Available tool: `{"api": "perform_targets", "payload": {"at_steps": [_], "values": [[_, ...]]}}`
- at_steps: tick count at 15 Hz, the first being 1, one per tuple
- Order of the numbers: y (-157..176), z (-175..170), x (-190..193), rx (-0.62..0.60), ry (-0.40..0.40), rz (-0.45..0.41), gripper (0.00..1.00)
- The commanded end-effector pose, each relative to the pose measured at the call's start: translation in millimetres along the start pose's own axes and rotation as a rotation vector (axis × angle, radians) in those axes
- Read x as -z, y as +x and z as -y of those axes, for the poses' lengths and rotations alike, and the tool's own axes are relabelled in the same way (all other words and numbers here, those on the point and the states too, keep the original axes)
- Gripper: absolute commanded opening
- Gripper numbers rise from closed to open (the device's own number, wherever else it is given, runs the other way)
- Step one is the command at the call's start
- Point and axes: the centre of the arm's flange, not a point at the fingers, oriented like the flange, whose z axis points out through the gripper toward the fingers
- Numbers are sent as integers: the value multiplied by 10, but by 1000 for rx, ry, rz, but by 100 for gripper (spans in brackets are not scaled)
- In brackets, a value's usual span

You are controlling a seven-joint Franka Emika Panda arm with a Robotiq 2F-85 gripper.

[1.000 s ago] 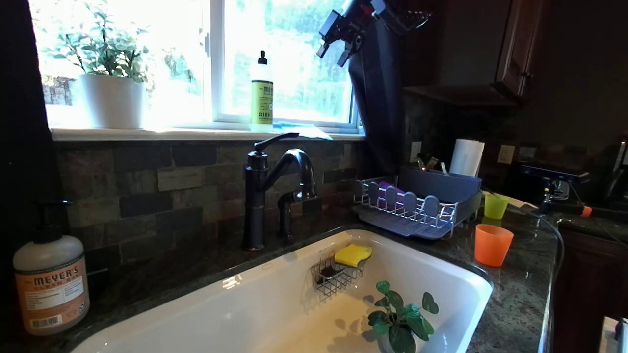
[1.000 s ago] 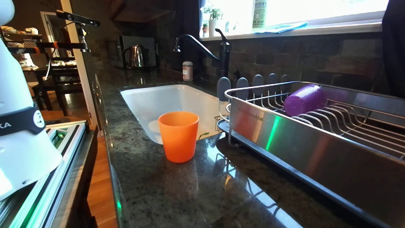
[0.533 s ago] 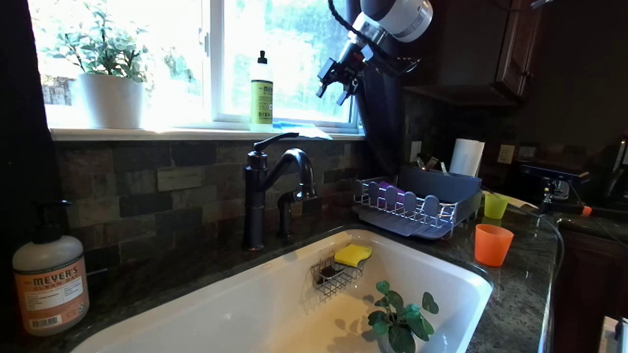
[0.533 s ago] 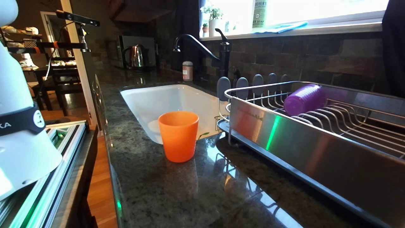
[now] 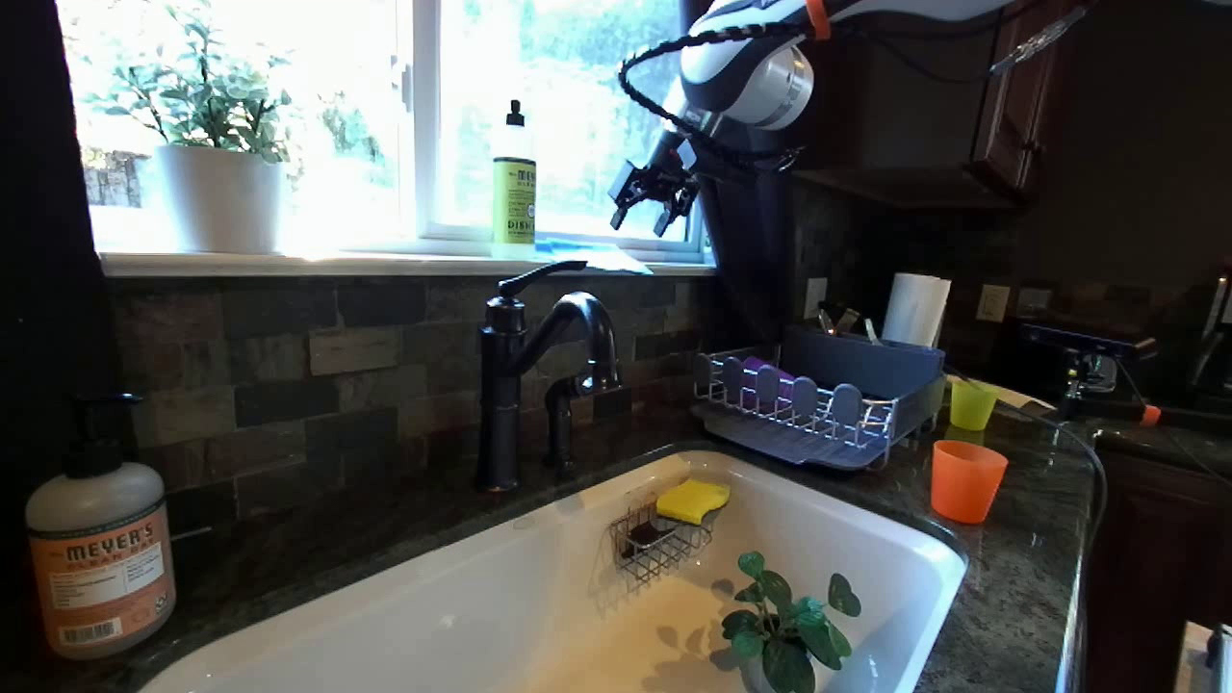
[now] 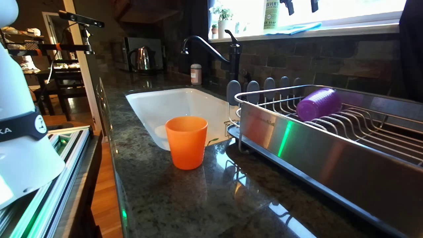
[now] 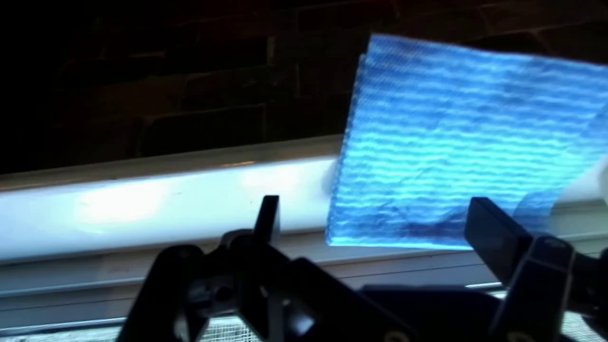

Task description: Put a cloth on the dishes tray

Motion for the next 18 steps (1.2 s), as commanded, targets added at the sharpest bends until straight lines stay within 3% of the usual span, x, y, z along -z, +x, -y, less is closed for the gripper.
{"api": "perform_targets", "payload": {"at_steps": [1, 4, 7, 13, 18], "values": [[13, 5, -24, -4, -6, -1, 100], [17, -6, -20, -2, -6, -2, 100], [33, -139, -97, -61, 112, -37, 100], [7, -366, -283, -103, 192, -63, 100], [78, -354, -474, -73, 234, -77, 100]]}}
